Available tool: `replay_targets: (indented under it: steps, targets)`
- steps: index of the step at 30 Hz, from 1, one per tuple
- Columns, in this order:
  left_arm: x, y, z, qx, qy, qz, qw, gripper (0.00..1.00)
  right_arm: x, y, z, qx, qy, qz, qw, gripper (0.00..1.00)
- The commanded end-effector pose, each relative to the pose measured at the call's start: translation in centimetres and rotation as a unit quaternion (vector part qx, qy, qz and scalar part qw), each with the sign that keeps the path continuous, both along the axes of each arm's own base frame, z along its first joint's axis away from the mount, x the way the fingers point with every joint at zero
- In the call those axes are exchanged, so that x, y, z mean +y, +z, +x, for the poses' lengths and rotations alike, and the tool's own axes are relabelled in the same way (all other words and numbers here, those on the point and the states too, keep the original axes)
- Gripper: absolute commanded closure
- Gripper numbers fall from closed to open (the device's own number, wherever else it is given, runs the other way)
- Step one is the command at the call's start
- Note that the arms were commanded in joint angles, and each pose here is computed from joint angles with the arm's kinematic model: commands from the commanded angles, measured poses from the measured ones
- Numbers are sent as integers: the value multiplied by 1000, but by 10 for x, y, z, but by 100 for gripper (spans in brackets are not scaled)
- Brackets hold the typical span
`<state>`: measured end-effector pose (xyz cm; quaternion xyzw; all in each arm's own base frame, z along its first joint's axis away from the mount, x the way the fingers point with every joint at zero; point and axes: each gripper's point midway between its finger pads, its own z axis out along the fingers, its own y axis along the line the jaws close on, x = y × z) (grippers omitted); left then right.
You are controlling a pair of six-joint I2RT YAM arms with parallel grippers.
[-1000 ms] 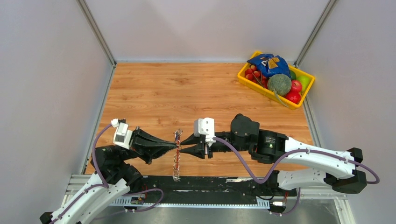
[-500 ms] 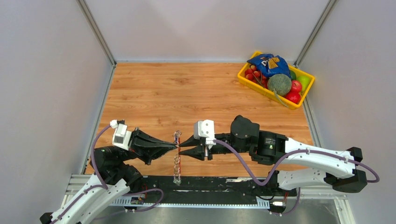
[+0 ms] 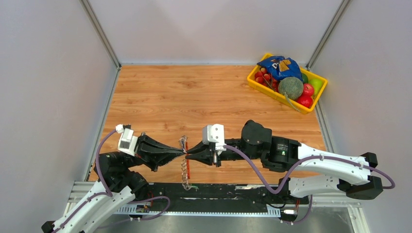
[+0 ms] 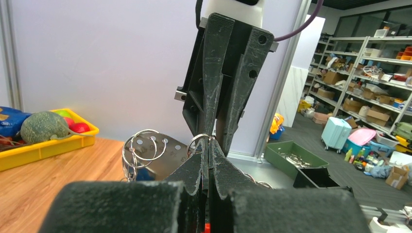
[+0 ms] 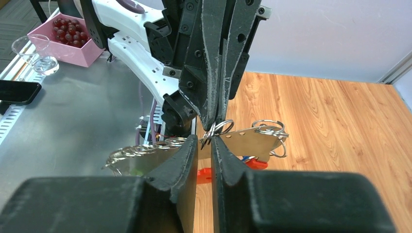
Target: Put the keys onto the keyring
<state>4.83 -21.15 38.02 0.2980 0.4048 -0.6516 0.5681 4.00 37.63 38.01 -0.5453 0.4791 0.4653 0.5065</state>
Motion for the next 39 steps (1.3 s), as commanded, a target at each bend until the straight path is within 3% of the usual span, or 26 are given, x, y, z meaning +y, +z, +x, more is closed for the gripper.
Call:
replay_targets:
  steps: [1,9,17,21,39]
  targets:
    - [6,12,-3,-21,10,-20,1000,100,-1,35,-5,0,3,49,999,86]
    - [10,16,-8,-28,10,-26,999,100,-2,26,0,5,-12,38,999,87]
    - [13,21,-12,-33,6,-32,999,100,-3,19,11,8,-44,26,999,72]
    - [12,21,-11,-33,7,-32,999,100,-5,15,9,11,-43,19,999,70]
    - [12,20,-10,-32,11,-29,999,100,0,16,0,20,-23,14,999,76]
